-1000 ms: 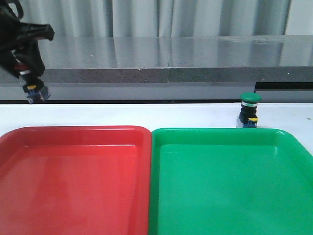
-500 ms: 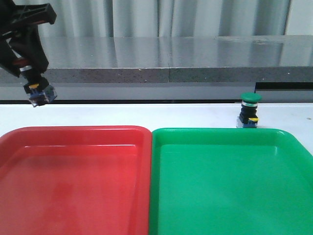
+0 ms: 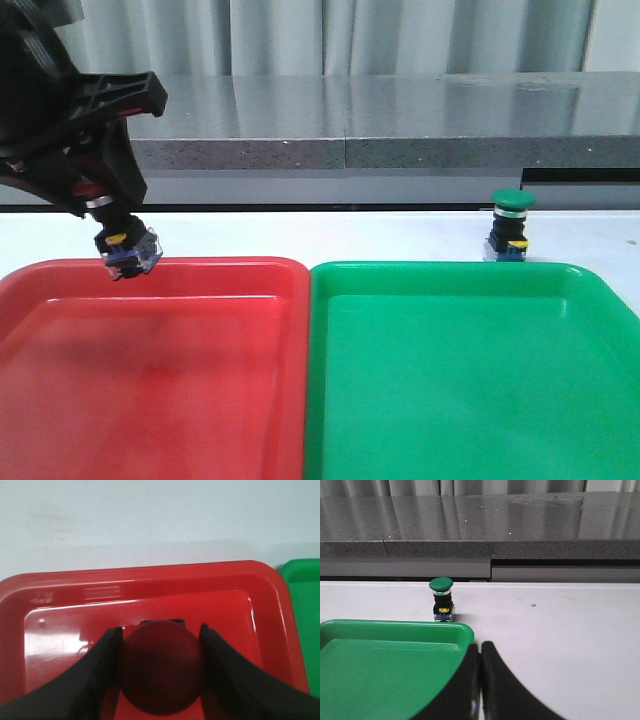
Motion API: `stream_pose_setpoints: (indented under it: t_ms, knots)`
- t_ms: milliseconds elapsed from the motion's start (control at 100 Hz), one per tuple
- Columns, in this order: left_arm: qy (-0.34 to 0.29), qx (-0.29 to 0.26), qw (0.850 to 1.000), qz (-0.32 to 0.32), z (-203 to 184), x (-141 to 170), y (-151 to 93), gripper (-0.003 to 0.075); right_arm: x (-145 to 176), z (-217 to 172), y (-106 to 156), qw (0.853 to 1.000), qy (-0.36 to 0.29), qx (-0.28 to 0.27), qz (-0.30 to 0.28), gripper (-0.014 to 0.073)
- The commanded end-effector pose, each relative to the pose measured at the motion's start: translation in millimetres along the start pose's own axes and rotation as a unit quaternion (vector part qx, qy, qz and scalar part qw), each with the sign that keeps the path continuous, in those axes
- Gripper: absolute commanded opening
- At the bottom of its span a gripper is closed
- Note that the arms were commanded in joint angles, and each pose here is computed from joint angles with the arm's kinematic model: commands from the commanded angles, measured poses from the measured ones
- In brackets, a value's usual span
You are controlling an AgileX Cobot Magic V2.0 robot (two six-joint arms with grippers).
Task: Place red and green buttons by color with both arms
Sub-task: 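Carry the red button forward and lower it into the red tray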
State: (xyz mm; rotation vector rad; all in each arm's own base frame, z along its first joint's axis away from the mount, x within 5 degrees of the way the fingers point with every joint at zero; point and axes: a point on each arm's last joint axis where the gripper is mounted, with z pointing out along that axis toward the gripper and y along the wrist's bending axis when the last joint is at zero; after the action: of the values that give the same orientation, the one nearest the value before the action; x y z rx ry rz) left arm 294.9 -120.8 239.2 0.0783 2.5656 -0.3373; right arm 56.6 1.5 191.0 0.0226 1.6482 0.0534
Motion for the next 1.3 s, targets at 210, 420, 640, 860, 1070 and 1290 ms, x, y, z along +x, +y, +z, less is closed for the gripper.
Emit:
stream_pose_setpoints:
  t_ms: [210,420,640,860,1070,1290]
  knots:
    - [-0.016,0.006,1.0,-0.005,12,-5,-4,-0.0001,-13,-3,0,0.998,-0.058,0.002,-0.001,-0.0066]
    - [-0.001,0.0,1.0,-0.005,23,-2,-2,0.0001,-13,-3,0,0.998,-0.058,0.002,-0.001,-0.0066]
    - [0.002,-0.001,1.0,-0.005,24,-1,-2,0.0034,-13,-3,0,0.998,-0.058,0.002,-0.001,-0.0066]
    - [0.014,0.001,1.0,0.002,24,3,-7,0.0251,-13,-3,0,0.998,-0.058,0.002,-0.001,-0.0066]
    - [0.017,0.009,1.0,0.013,24,6,-16,0.0454,-13,-3,0,0.998,-0.058,0.002,-0.001,-0.0066]
    - [0.019,0.014,1.0,0.014,25,8,-20,0.0488,-13,-3,0,0.998,-0.058,0.002,-0.001,-0.0066]
